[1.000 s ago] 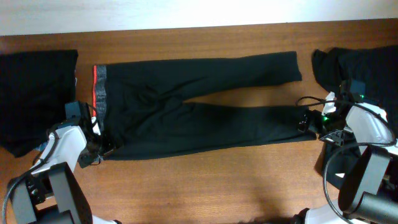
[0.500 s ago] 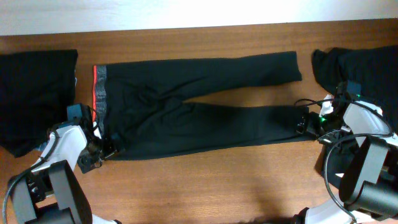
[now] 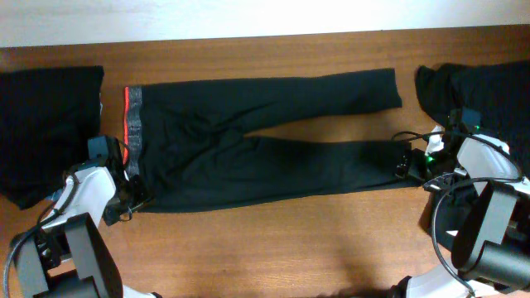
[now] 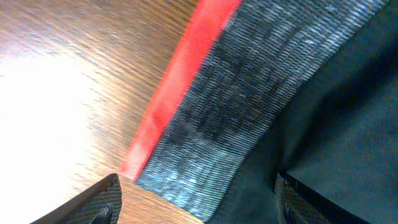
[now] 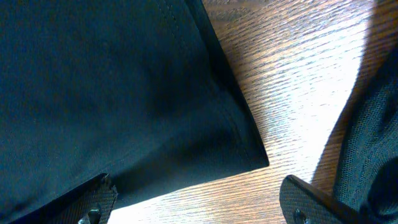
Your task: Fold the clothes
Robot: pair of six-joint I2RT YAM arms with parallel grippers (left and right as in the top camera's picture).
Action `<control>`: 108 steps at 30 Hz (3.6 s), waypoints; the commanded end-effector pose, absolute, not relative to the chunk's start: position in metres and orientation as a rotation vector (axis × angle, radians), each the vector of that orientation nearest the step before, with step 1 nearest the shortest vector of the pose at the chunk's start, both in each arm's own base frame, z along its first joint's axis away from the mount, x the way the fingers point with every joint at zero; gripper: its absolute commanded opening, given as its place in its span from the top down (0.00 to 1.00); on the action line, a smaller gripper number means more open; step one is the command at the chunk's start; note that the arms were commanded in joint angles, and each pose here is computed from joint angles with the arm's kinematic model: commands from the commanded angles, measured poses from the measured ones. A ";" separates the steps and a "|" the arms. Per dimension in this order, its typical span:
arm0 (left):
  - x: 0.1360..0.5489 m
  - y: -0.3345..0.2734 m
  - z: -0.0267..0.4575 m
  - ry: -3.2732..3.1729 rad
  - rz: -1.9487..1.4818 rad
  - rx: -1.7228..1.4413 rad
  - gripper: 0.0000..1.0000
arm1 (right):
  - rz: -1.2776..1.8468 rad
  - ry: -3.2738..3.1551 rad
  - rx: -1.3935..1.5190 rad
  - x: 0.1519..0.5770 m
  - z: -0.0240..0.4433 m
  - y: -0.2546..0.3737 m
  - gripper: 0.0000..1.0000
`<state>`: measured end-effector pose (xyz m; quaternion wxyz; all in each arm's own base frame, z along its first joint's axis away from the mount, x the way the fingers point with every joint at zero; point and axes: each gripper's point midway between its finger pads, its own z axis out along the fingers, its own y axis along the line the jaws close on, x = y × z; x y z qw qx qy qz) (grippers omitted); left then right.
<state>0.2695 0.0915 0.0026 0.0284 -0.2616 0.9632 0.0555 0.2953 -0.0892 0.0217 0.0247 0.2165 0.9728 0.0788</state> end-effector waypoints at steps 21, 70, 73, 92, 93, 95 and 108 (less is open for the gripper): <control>0.260 0.090 -0.021 2.946 0.164 -0.858 0.76 | 0.264 3.021 0.675 0.293 0.018 -0.085 0.11; 0.242 0.081 0.000 3.082 0.140 -0.886 1.00 | 0.314 3.140 0.722 0.293 0.014 -0.084 0.96; 0.239 0.080 0.015 3.125 0.144 -0.895 1.00 | 0.300 3.106 0.708 0.303 0.036 -0.088 0.96; 0.215 0.092 0.066 3.216 0.328 -0.899 1.00 | 0.135 3.003 0.959 0.265 0.104 -0.130 0.96; 0.217 0.092 0.074 3.179 0.325 -0.892 1.00 | 0.135 2.989 0.988 0.260 0.108 -0.134 0.96; 0.219 0.096 0.085 3.122 0.349 -0.883 0.99 | 0.154 2.965 0.995 0.260 0.113 -0.134 0.96; 0.280 0.092 0.109 2.813 0.130 -0.830 0.98 | 0.157 2.941 0.796 0.286 0.126 -0.106 0.96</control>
